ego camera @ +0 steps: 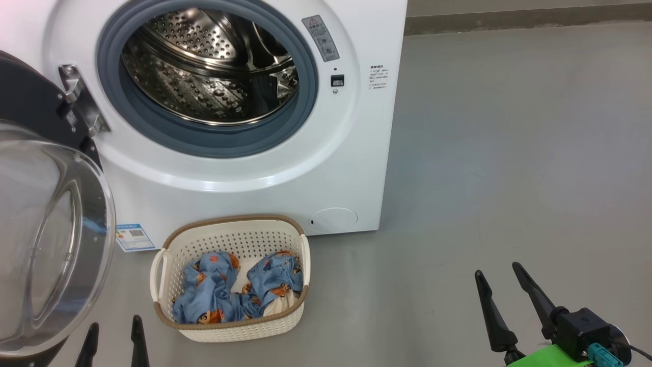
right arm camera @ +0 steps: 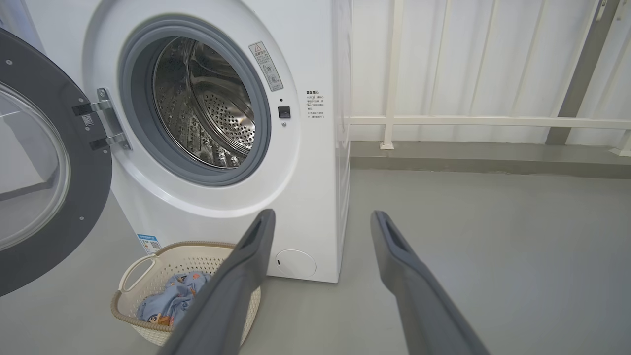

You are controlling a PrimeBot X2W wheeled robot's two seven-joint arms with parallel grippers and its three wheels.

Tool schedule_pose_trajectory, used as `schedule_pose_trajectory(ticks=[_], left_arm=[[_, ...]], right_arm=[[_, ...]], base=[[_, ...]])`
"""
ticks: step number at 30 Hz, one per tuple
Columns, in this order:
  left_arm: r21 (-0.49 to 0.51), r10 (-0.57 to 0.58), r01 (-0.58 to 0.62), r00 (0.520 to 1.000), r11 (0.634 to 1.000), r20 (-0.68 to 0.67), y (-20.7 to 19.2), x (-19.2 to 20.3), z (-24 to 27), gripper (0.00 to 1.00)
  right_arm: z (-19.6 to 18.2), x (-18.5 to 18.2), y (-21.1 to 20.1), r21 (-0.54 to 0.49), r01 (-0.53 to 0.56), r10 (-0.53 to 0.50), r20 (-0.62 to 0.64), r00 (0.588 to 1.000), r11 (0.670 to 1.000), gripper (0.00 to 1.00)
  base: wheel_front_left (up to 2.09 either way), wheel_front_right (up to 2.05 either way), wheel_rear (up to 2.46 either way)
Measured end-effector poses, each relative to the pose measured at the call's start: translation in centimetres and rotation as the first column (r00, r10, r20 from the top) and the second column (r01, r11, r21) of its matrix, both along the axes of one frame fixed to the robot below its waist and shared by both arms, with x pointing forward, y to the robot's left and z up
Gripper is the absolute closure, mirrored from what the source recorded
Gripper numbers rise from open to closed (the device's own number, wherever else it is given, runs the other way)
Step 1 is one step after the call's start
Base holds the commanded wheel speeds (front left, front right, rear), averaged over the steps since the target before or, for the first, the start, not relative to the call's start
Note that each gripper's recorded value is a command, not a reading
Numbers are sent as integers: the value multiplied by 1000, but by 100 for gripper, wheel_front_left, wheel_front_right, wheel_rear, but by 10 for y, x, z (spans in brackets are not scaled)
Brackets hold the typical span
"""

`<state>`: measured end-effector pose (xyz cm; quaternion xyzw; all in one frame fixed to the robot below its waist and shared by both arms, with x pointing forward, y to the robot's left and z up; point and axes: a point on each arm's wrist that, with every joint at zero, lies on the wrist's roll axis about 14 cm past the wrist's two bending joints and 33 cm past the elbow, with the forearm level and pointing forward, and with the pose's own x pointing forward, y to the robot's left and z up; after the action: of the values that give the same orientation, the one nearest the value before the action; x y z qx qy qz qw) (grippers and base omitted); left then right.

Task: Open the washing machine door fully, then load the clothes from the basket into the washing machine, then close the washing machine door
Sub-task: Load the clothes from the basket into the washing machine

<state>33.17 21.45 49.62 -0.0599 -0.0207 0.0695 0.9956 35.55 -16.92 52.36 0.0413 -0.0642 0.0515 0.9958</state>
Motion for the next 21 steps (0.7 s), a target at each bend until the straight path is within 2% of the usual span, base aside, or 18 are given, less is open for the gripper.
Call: schedule_pose_trajectory(ticks=[13,21], left_arm=[[2,9,-9,1000,1000,-29,3,-3,-9,0],[4,18,-18,999,1000,-42,6,-6,-13,0]], right_arm=[[-3,2,4,-2,-13,13,-9,1000,1000,0],[-5,3,8,-3,-24,24,-17,1000,1000,0]], base=[[2,-2,0],[82,-82,0]])
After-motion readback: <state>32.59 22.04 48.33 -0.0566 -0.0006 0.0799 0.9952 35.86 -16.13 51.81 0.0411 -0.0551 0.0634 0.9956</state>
